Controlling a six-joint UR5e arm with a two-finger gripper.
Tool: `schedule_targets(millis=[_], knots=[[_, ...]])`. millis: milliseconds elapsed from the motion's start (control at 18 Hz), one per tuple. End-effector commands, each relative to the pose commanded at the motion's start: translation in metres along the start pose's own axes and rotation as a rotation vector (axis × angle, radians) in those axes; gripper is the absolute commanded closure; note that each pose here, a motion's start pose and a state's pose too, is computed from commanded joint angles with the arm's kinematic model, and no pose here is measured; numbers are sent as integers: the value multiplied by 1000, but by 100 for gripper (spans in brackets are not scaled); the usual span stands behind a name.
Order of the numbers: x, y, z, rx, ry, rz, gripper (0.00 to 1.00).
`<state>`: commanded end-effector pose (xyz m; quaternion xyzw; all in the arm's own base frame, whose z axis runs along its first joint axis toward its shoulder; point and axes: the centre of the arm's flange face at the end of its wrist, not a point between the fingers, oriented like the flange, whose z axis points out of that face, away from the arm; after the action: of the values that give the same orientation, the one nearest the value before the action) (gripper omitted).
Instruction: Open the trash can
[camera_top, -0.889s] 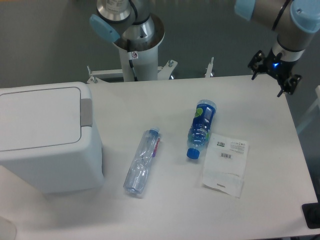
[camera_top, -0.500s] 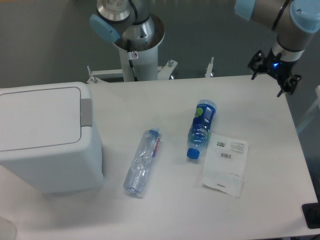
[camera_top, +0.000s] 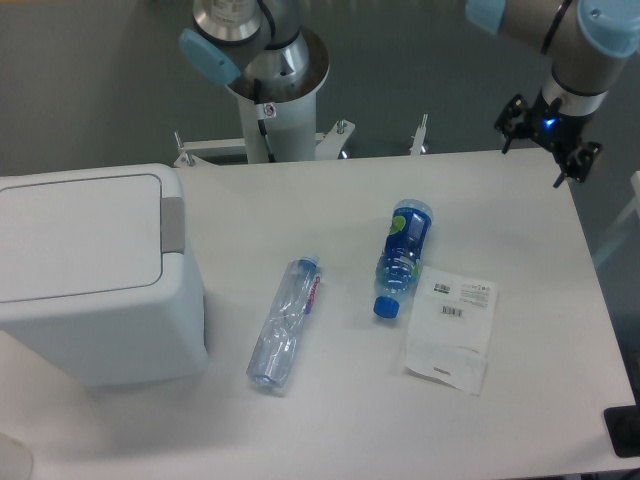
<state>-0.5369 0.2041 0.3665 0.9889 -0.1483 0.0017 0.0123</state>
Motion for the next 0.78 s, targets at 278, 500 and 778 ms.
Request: schedule_targets(millis=[278,500,778], knots=[[12,19,3,118,4,-193,0],[23,9,-4,149,-9,-250,0],[17,-27,-25,245,-46,-331,0]])
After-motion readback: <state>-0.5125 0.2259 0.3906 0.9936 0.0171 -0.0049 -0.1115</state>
